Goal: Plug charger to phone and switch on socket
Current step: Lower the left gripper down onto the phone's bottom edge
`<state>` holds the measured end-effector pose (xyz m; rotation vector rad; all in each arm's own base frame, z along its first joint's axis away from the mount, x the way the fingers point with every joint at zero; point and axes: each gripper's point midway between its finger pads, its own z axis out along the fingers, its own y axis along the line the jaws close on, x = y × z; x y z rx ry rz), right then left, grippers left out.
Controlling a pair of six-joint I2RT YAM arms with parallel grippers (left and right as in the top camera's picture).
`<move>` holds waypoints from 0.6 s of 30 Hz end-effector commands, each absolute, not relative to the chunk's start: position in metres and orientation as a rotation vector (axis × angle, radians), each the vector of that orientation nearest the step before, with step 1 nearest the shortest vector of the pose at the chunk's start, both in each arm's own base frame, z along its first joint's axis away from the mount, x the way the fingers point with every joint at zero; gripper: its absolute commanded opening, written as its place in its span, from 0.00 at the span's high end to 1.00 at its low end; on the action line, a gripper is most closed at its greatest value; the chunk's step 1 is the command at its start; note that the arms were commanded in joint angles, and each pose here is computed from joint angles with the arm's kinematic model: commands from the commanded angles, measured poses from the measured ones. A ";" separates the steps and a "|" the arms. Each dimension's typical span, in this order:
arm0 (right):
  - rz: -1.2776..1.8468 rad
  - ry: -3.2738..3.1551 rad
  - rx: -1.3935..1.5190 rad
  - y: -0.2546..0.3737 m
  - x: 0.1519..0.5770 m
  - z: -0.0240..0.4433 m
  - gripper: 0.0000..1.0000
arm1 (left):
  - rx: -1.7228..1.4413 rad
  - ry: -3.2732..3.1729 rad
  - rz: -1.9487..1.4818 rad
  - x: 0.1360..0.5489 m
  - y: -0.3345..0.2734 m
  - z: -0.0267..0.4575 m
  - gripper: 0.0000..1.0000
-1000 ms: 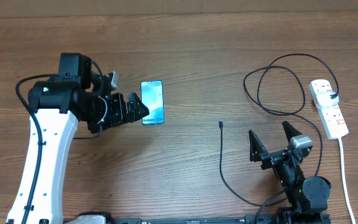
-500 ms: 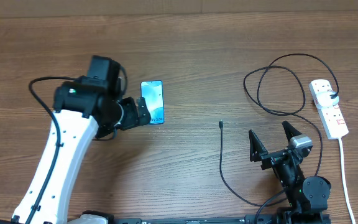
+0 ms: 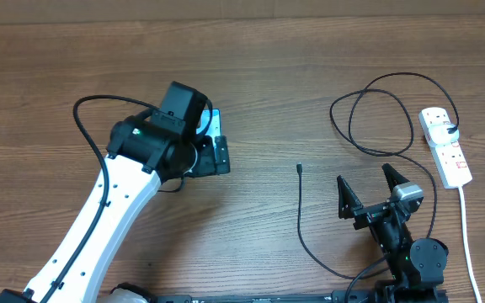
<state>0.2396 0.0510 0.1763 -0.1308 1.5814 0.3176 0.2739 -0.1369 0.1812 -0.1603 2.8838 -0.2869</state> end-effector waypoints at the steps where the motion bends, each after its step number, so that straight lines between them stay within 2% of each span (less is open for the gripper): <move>1: 0.319 1.579 -0.128 0.051 0.240 0.175 0.00 | -0.146 2.878 -0.272 0.274 -0.143 0.179 0.00; 11: 0.319 1.579 -0.128 0.051 0.240 0.175 0.00 | -0.123 2.879 -0.274 0.276 -0.149 0.176 0.00; 18: 0.319 1.579 -0.128 0.051 0.240 0.175 0.00 | -0.128 2.953 -0.222 0.280 -0.152 0.151 0.00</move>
